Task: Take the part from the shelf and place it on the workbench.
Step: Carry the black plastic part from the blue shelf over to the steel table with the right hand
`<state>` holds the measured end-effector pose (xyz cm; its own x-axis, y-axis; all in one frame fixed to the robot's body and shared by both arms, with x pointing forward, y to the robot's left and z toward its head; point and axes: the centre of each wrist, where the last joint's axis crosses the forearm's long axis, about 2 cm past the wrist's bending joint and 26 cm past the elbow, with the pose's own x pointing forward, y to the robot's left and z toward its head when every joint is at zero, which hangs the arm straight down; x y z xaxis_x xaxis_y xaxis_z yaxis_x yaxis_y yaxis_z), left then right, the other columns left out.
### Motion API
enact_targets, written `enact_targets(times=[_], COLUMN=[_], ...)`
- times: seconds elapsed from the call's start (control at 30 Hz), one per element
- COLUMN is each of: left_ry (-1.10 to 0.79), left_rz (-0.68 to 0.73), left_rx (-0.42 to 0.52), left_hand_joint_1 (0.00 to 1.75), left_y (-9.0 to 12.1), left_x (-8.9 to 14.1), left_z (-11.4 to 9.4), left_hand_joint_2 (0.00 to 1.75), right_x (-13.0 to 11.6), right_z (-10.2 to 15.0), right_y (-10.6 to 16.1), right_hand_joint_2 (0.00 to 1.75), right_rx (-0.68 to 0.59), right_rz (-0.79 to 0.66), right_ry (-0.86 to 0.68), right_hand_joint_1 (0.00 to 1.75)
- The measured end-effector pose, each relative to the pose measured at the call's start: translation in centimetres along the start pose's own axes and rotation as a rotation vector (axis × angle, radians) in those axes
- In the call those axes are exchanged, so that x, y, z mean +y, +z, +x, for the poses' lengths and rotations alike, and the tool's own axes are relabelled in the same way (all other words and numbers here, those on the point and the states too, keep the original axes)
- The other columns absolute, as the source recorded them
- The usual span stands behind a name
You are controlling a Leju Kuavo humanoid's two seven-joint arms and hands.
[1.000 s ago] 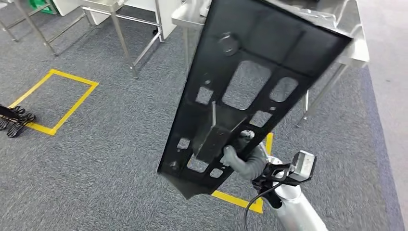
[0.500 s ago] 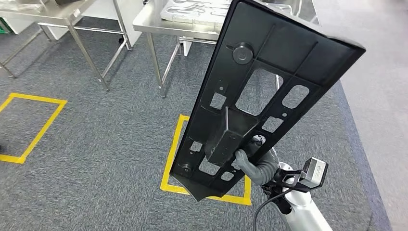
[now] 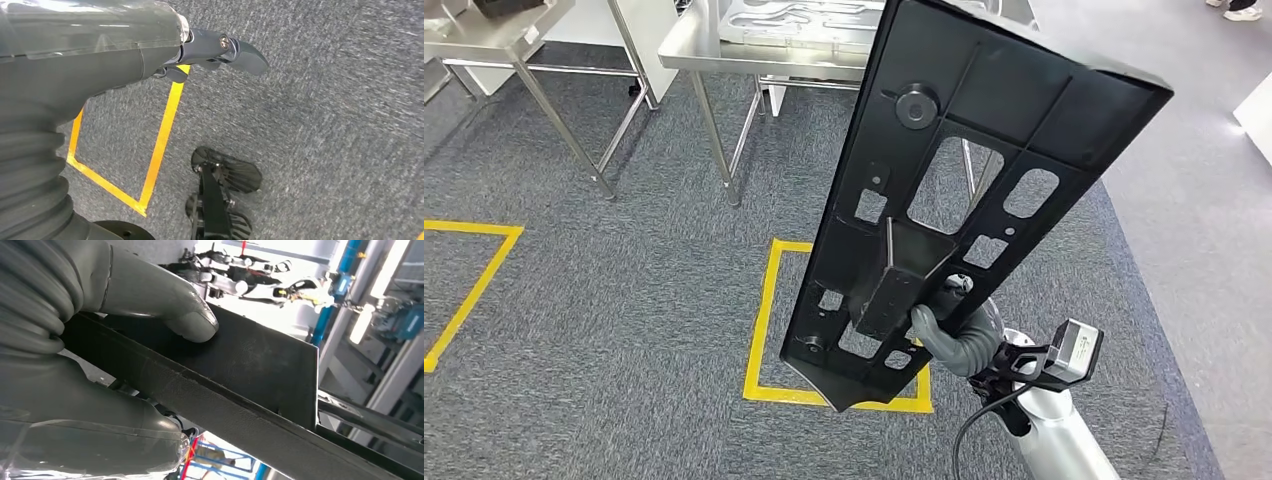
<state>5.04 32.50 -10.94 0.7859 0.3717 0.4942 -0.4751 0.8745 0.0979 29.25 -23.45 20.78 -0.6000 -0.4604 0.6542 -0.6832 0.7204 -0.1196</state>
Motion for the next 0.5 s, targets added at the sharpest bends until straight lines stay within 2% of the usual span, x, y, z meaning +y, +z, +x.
enact_targets(times=[0.5], left_ry=[0.009], left_rz=[-0.012], left_rx=[-0.02], left_hand_joint_1=[0.0], left_y=[-0.01], left_x=[0.23], left_z=[-0.05], left_hand_joint_2=[1.75], right_x=[0.39], right_z=[-0.03], right_y=[0.06], right_hand_joint_2=[1.75], right_rx=[-0.003], right_rz=[-0.007], right_ry=[0.004], right_hand_joint_1=[1.75])
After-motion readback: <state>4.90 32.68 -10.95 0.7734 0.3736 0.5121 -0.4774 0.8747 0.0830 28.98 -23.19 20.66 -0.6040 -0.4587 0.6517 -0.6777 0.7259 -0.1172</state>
